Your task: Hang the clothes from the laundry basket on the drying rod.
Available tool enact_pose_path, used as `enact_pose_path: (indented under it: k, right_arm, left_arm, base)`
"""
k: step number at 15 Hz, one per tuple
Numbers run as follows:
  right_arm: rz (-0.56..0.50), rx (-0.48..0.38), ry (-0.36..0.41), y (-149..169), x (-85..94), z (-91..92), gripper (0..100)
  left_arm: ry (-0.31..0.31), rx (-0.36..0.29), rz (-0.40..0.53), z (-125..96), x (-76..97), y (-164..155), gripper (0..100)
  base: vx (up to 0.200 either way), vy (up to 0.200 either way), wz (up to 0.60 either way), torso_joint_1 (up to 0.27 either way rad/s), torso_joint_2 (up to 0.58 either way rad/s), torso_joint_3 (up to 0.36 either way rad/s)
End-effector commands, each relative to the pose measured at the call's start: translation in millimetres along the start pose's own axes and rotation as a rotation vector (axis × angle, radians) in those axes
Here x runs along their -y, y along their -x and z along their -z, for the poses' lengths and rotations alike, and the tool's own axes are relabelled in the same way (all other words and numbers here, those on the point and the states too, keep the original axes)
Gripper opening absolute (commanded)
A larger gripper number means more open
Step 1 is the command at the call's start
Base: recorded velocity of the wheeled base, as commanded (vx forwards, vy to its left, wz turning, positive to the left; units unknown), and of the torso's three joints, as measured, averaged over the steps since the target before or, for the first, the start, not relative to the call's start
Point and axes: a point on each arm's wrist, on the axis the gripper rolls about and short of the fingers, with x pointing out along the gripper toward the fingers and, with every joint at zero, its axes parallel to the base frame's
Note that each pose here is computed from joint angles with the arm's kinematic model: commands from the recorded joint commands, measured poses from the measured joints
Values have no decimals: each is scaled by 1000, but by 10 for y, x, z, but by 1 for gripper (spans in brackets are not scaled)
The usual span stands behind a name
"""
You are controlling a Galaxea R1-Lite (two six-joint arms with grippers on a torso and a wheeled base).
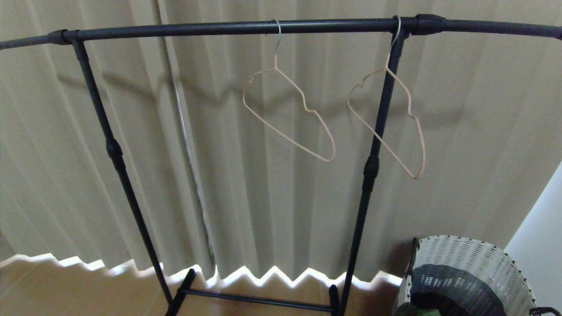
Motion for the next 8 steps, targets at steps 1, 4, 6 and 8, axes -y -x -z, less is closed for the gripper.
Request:
enact_pose_path:
  k: [1,4,6,8]
  right_arm:
    - [-1,-1,1,0,0,1,100]
    - [-1,-1,1,0,0,1,100]
    - [-1,-1,1,0,0,1,100]
    - [0,-1,-2,0,0,1,100]
  left_arm:
    - [0,1,-1,-2,0,0,100]
    - [0,1,-1,-2,0,0,100]
    - [0,-2,-1,-1,0,-1,100]
    - [0,-2,-1,-1,0,-1,100]
  base:
    - [0,0,0,0,0,0]
    - [0,0,0,0,0,0]
    - [-100,0,0,6,1,1]
    - [-200,0,0,10,7,0]
